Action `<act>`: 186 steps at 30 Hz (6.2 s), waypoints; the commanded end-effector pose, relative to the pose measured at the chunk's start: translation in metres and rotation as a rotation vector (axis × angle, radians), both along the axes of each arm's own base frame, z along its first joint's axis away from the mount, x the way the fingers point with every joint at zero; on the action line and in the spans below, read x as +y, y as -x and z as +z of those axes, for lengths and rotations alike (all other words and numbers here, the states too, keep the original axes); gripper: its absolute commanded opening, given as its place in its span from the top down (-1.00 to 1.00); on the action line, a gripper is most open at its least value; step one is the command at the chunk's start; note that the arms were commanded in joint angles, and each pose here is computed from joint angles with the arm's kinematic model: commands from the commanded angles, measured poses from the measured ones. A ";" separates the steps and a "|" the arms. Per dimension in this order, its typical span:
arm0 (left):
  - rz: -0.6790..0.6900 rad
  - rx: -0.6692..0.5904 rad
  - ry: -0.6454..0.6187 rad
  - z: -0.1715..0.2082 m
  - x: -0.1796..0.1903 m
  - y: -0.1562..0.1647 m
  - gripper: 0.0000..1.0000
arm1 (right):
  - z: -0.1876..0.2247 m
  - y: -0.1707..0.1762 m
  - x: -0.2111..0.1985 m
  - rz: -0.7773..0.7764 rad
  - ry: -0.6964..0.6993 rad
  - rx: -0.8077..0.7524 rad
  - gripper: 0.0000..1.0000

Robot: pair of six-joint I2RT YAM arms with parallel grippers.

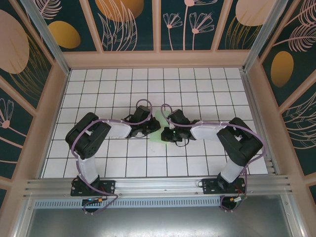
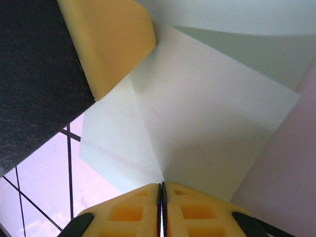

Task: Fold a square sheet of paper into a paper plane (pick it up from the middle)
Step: Fold the triangle a second time at the center of the table.

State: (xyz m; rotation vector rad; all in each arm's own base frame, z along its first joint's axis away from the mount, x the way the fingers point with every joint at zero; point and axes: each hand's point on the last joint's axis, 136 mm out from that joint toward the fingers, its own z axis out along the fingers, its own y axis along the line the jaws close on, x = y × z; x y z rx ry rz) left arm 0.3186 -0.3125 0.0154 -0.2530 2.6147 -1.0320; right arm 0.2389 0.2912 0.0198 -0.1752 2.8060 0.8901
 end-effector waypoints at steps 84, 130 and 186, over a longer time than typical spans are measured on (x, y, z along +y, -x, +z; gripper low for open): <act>-0.160 -0.040 0.118 0.039 -0.028 0.025 0.56 | -0.046 0.032 -0.034 -0.177 -0.002 0.234 0.93; 0.046 0.011 -0.173 -0.027 0.047 -0.031 0.59 | -0.063 0.043 -0.048 -0.159 0.077 0.270 1.00; -0.110 0.033 -0.031 -0.023 0.019 -0.001 0.64 | -0.003 -0.027 0.021 -0.113 -0.108 0.162 1.00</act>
